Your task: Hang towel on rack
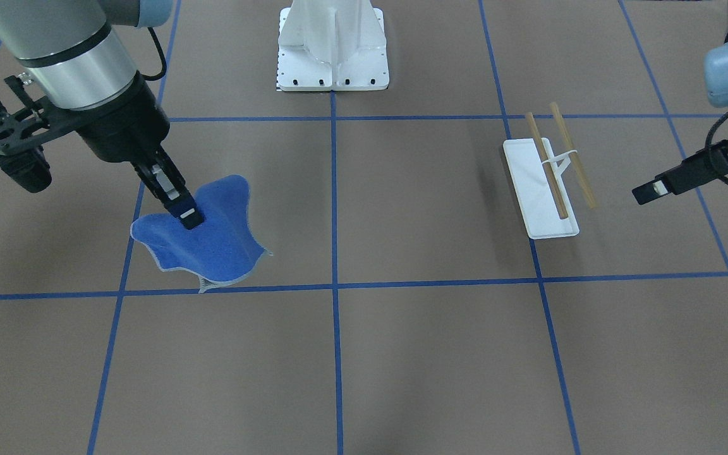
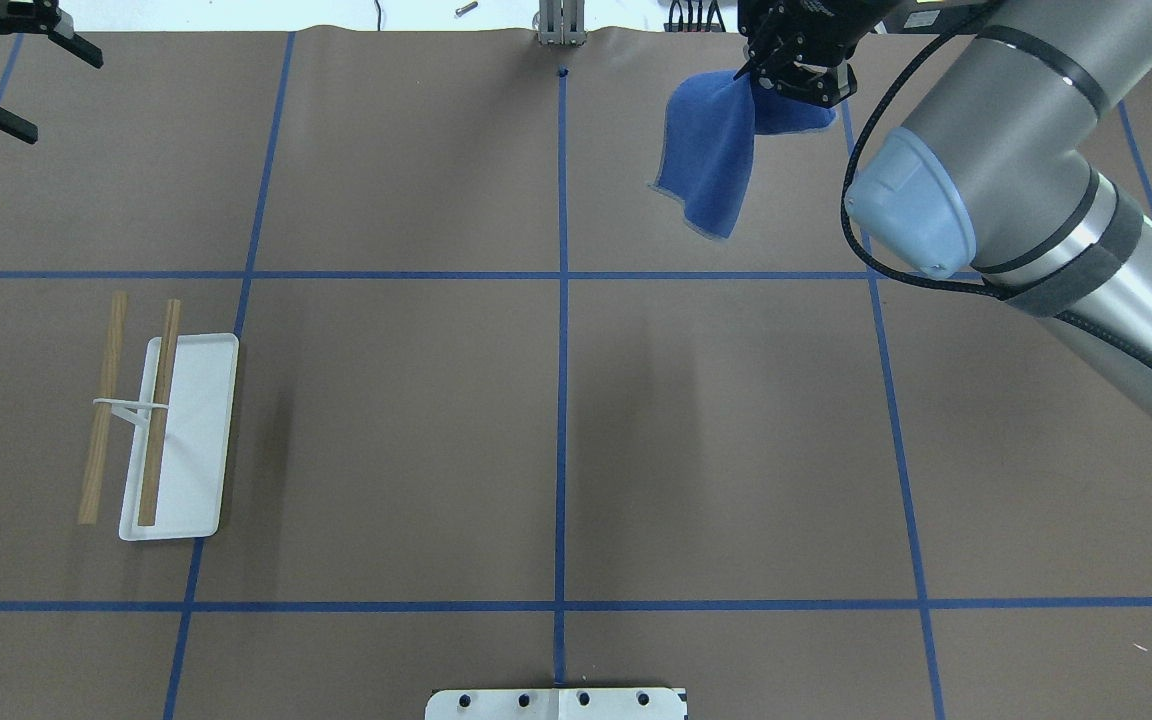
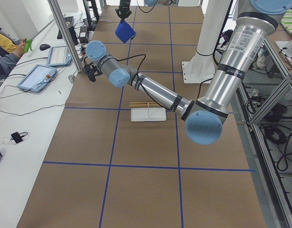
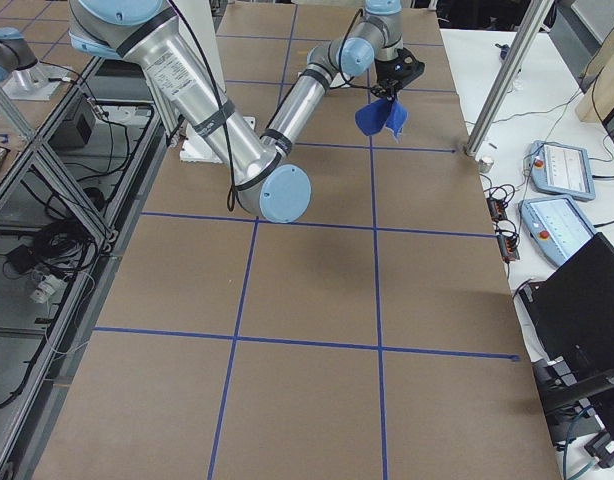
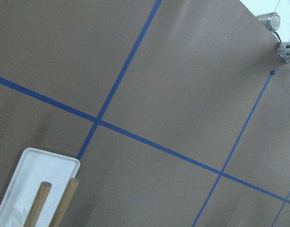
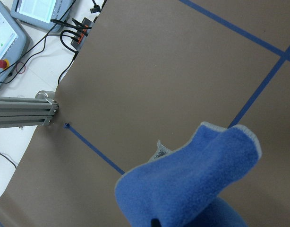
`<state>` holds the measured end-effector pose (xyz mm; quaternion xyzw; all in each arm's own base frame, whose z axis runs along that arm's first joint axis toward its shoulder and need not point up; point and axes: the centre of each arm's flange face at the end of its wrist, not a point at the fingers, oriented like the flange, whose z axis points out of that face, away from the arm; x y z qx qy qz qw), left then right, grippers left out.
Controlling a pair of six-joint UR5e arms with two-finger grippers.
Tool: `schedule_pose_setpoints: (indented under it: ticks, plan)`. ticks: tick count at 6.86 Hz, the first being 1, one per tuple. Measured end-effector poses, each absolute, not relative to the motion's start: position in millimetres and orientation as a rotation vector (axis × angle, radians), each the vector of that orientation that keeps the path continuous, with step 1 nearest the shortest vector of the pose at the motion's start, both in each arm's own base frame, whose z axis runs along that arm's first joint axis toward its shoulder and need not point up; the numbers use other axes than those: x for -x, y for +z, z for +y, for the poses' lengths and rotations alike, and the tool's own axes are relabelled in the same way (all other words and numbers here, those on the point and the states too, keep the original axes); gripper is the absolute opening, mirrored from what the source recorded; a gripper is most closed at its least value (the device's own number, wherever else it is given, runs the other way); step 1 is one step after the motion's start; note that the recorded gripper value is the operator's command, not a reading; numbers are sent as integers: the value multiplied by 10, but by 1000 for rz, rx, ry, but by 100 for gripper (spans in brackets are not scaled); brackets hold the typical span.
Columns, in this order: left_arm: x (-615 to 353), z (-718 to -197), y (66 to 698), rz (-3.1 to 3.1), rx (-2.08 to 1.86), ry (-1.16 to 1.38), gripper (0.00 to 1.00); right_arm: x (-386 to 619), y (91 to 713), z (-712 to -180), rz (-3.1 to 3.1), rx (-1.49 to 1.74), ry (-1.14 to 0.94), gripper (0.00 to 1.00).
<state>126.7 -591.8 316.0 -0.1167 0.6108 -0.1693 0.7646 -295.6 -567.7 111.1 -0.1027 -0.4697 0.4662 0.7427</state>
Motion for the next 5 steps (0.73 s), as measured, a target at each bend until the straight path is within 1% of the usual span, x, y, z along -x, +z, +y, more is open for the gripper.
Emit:
schedule_pose_setpoints:
  ticks: [1, 2, 3, 5]
  plan:
    - [-1642, -5839, 3112, 1361, 158, -282, 98, 3019, 1027, -5646, -1037, 233, 1038, 0]
    - [-2029, -5750, 3061, 1378, 91, -262, 98, 3066, 981, -5623, -1040, 240, 1044, 0]
    - [-2338, -5681, 2933, 1396, 112, -330, 98, 3121, 923, -5593, -1045, 247, 1056, 0]
    - [-2827, -5571, 2424, 1445, 329, -582, 98, 3272, 736, -5508, -1063, 259, 1124, 0]
